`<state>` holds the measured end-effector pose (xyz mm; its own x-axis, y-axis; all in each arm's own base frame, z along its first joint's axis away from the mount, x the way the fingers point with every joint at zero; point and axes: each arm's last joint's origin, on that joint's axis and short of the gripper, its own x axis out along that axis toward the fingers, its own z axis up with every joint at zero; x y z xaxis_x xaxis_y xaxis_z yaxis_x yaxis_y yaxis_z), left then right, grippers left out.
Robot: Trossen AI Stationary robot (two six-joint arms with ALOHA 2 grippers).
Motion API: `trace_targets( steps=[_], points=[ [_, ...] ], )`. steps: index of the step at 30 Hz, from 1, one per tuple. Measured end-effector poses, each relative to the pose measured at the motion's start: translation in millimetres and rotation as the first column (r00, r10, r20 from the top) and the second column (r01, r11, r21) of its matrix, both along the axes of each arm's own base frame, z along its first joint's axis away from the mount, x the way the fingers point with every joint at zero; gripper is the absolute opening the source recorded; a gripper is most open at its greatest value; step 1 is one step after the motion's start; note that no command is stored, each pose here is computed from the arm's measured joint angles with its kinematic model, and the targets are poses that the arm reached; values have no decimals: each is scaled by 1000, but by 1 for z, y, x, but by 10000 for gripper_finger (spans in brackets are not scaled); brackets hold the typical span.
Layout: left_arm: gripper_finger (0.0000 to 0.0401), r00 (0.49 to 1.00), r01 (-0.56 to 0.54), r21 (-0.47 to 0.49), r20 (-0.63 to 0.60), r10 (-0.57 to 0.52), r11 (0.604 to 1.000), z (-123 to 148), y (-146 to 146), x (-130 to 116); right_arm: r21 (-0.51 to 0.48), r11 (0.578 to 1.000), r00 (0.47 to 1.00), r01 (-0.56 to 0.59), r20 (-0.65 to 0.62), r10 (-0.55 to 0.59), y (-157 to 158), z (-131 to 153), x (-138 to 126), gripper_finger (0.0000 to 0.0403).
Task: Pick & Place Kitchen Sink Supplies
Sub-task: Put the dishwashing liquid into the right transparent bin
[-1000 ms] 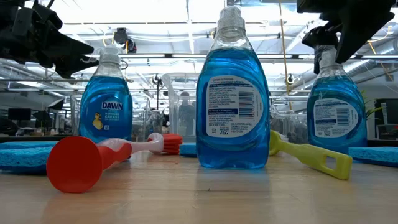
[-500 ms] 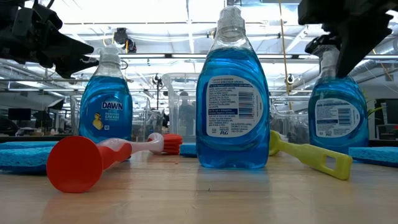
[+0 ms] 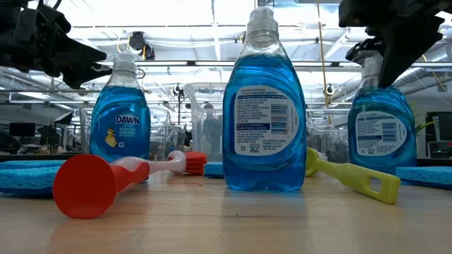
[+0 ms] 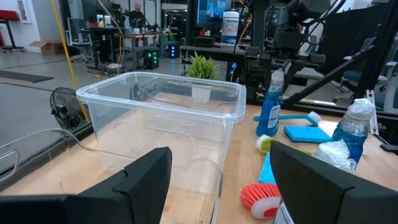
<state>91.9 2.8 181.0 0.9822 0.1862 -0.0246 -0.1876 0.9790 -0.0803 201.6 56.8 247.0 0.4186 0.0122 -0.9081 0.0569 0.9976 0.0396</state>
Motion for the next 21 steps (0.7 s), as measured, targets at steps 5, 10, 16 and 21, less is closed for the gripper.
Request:
trace_targets(
  steps=[5,10,16,21],
  points=[
    [271,1000,0,0,0,0,1000,0,0,0,3,1000,1000,-2,1,2,0,0,0,153],
    [271,1000,0,0,0,0,1000,0,0,0,3,1000,1000,-4,1,4,0,0,0,148],
    [271,1000,0,0,0,0,1000,0,0,0,2,1000,1000,-12,15,12,-1,2,-2,142],
    [271,1000,0,0,1,0,1000,0,0,0,11,1000,999,-13,43,12,-2,8,-7,133]
  ],
)
